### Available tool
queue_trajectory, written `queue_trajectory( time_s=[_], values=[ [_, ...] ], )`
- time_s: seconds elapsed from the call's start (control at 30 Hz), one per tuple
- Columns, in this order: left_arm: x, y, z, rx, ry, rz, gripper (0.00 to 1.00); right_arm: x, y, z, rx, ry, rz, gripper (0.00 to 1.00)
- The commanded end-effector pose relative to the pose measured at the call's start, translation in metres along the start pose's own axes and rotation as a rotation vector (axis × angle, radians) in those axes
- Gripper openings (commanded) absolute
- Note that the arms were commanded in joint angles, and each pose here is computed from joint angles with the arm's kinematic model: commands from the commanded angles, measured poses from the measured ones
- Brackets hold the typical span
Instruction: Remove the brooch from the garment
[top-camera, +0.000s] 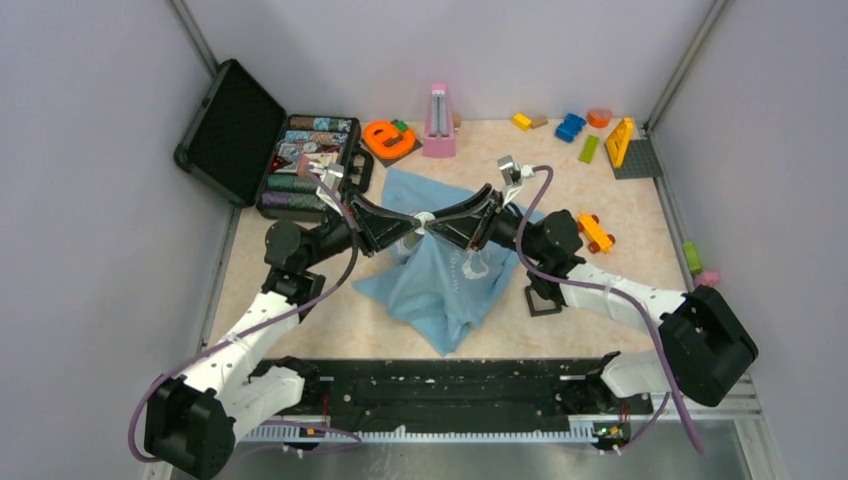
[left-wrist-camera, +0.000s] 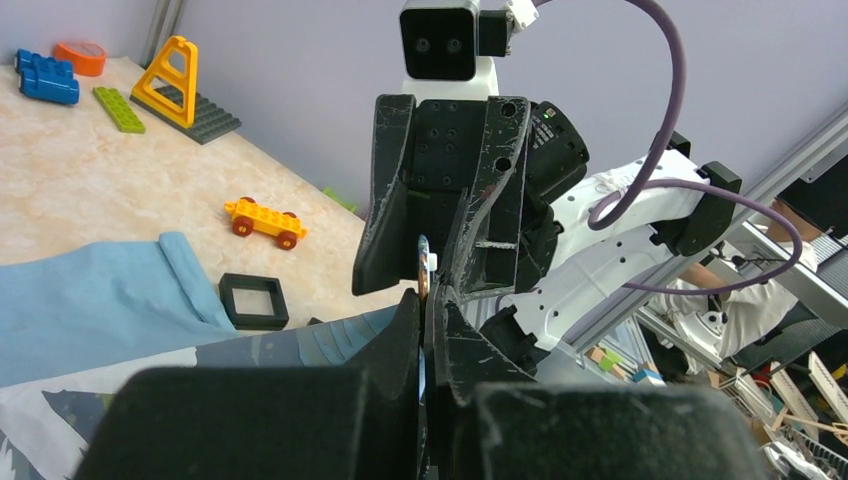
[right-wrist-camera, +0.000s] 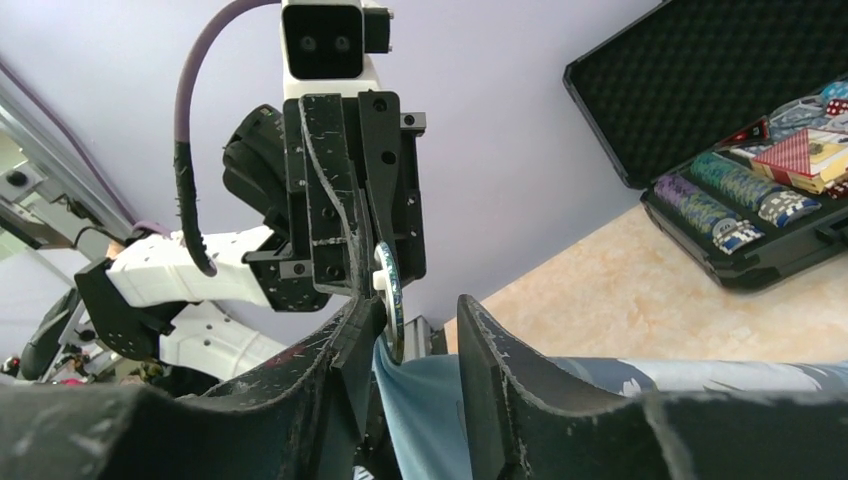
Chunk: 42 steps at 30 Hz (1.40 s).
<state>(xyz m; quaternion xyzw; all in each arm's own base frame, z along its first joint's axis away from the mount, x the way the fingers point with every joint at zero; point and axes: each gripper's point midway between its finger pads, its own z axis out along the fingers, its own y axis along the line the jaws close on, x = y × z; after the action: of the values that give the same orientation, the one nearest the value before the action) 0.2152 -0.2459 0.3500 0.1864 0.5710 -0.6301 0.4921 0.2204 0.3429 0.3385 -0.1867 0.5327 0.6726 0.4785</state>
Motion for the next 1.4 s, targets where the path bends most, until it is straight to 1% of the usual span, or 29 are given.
queue_trajectory(
  time_s=[0.0, 0.07, 0.17, 0.3, 0.47, 0.53, 0.7, 0.87, 1.0, 1.37],
  values=[
    [-0.011, -0.015, 0.001, 0.048, -0.027, 0.063, 0.0, -0.016, 0.028, 0.004, -0.103, -0.05, -0.04, 0.4],
    [-0.011, -0.015, 0.001, 0.047, -0.028, 0.062, 0.0, -0.016, 0.031, 0.005, -0.119, -0.048, -0.036, 0.38],
    [-0.012, -0.017, 0.001, 0.05, -0.031, 0.066, 0.0, -0.014, 0.031, 0.008, -0.132, -0.033, -0.031, 0.24],
    [-0.013, -0.018, 0.001, 0.051, -0.03, 0.069, 0.0, -0.012, 0.031, 0.008, -0.136, -0.031, -0.028, 0.13],
    [-0.012, -0.019, 0.002, 0.057, -0.021, 0.068, 0.0, -0.01, 0.025, 0.011, -0.11, -0.013, -0.023, 0.1],
    [-0.01, -0.02, 0.003, 0.068, -0.004, 0.07, 0.0, -0.008, 0.021, 0.012, -0.089, -0.002, -0.02, 0.06],
    [-0.009, -0.02, 0.005, 0.076, 0.014, 0.082, 0.0, -0.004, 0.013, 0.016, -0.058, 0.024, -0.014, 0.05],
    [-0.002, -0.01, 0.008, 0.024, 0.071, 0.102, 0.0, 0.003, 0.006, 0.02, -0.042, 0.065, -0.006, 0.05],
    [-0.001, -0.009, 0.005, -0.004, 0.068, 0.134, 0.0, 0.007, 0.003, 0.021, -0.038, 0.083, 0.003, 0.05],
    [0.008, -0.003, 0.002, -0.053, 0.139, 0.154, 0.0, 0.019, -0.007, 0.023, 0.001, 0.166, -0.006, 0.06]
  ],
)
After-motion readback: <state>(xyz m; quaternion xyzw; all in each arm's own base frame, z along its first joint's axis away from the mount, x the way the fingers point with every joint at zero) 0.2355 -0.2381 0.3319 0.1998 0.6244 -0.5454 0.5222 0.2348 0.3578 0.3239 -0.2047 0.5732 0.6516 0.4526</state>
